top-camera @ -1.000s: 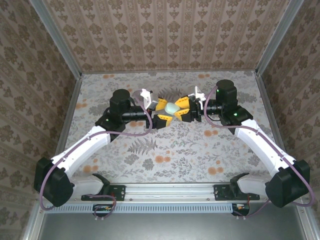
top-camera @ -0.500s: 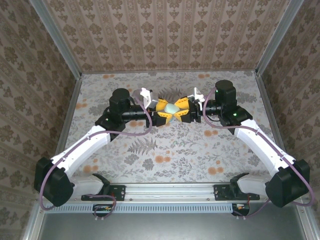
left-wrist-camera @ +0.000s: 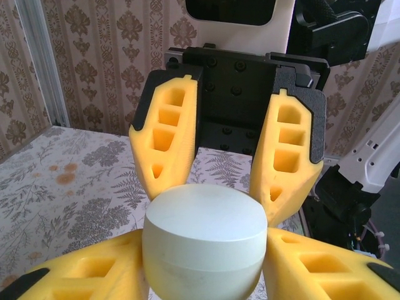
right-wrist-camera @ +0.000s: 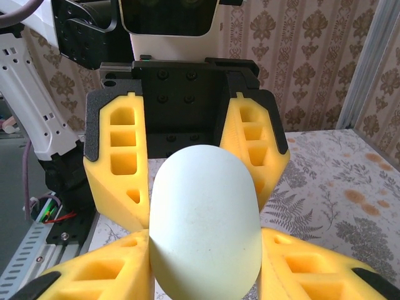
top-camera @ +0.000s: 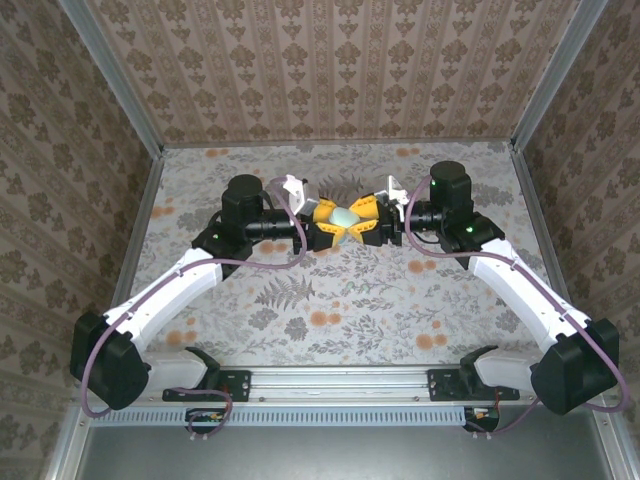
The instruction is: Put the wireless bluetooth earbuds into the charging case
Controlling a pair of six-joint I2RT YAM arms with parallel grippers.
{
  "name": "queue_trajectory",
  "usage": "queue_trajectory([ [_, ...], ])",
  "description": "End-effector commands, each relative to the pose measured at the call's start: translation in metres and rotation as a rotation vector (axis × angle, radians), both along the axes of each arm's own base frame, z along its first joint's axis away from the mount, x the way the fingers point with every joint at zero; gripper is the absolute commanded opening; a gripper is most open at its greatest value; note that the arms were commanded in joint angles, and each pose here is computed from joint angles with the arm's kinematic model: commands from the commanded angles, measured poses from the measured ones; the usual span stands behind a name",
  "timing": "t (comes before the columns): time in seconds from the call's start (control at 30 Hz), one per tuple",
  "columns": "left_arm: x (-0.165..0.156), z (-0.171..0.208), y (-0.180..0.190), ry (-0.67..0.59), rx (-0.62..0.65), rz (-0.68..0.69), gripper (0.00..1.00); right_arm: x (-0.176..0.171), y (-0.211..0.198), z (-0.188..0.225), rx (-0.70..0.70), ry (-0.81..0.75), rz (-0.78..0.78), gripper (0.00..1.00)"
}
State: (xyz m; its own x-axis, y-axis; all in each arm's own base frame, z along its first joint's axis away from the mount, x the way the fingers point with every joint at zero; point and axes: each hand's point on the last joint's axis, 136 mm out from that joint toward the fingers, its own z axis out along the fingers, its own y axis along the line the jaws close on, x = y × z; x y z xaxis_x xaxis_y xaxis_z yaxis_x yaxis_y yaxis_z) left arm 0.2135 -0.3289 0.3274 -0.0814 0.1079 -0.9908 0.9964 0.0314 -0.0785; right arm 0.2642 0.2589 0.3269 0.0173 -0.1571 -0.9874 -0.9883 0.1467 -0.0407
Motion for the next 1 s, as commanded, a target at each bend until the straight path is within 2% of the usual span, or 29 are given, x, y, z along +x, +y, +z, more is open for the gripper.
queue_trajectory([
  [0.0,-0.0143,0.0099,-0.0017,-0.051,-0.008,-0.072,0.49,-0.0025,0.0017,0.0041,0.016,-0.013,0.013,0.41],
  [0.13,-0.0169,0.0116,-0.0006,-0.067,-0.012,-0.084,0.51,-0.0028,0.0018,0.005,0.018,-0.011,0.016,0.41],
  [0.43,-0.0188,0.0127,-0.0014,-0.062,-0.015,-0.102,0.39,-0.0026,0.0018,0.0053,0.021,-0.005,0.016,0.41],
  [0.53,-0.0198,0.0119,-0.0007,-0.065,-0.011,-0.104,0.46,-0.0024,0.0012,0.006,0.023,-0.001,0.017,0.41],
  [0.7,-0.0191,0.0123,-0.0004,-0.064,-0.008,-0.1,0.45,-0.0019,0.0014,0.0068,0.025,-0.001,0.017,0.41],
  [0.97,-0.0185,0.0132,-0.002,-0.053,-0.008,-0.105,0.3,0.0024,0.0004,0.0063,0.02,0.011,-0.013,0.43],
])
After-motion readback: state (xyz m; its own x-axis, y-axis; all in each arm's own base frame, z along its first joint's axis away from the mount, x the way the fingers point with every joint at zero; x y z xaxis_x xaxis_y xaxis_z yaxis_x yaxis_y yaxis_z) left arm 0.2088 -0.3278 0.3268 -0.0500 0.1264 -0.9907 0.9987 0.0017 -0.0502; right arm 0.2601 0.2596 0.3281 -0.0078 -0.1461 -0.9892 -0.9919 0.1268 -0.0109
